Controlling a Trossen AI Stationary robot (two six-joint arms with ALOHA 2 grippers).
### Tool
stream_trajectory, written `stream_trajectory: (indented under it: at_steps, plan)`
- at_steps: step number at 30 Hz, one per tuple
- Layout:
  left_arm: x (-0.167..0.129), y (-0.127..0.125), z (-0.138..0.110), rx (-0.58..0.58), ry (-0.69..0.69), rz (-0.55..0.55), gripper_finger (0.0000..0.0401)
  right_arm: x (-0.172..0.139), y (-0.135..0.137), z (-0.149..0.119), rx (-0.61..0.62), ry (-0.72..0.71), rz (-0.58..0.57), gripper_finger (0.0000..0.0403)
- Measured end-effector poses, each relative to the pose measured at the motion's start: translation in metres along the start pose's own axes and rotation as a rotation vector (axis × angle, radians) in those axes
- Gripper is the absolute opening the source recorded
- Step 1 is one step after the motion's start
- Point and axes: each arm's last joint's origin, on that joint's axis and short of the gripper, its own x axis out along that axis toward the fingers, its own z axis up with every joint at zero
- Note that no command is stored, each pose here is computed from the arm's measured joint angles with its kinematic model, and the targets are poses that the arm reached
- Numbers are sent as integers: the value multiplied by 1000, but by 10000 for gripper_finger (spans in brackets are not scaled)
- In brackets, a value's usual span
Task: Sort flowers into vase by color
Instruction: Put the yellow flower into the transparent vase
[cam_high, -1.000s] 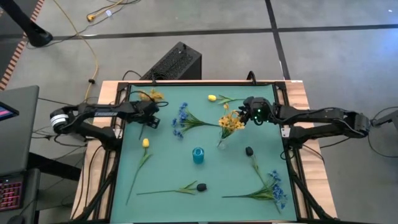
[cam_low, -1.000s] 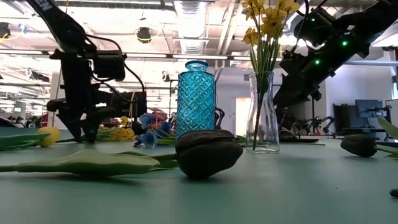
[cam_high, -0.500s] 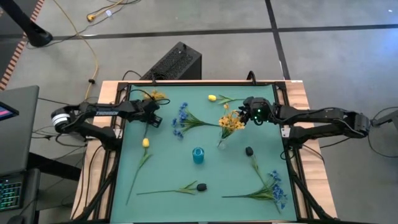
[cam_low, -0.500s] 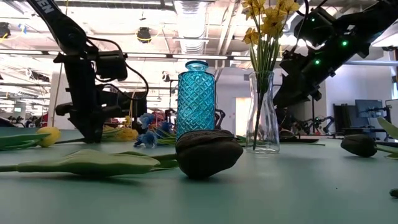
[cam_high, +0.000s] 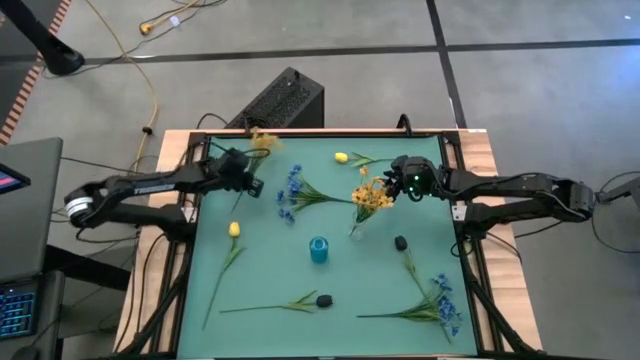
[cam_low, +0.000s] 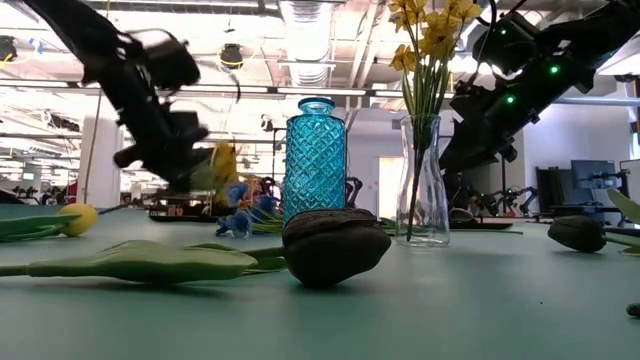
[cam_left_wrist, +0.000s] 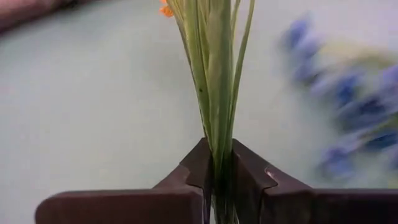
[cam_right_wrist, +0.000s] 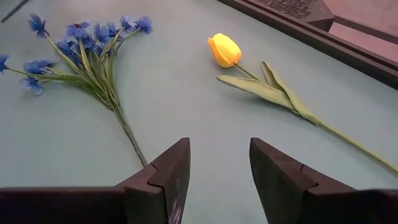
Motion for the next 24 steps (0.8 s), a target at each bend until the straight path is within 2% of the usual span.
stream_trajectory:
  at_steps: [9,13,18,24]
  plan:
    - [-50,-20,27,64,-395,-311,23,0,0,0,2,-1,0,191]
    - [-63,-34,32,137,-507,-449,23,0,0,0,2,-1,1,191]
    - [-72,-52,33,284,-623,-559,22,0,0,0,3,-3,1,191]
    - [-81,-71,37,367,-781,-711,21,0,1,0,9,-1,4,191]
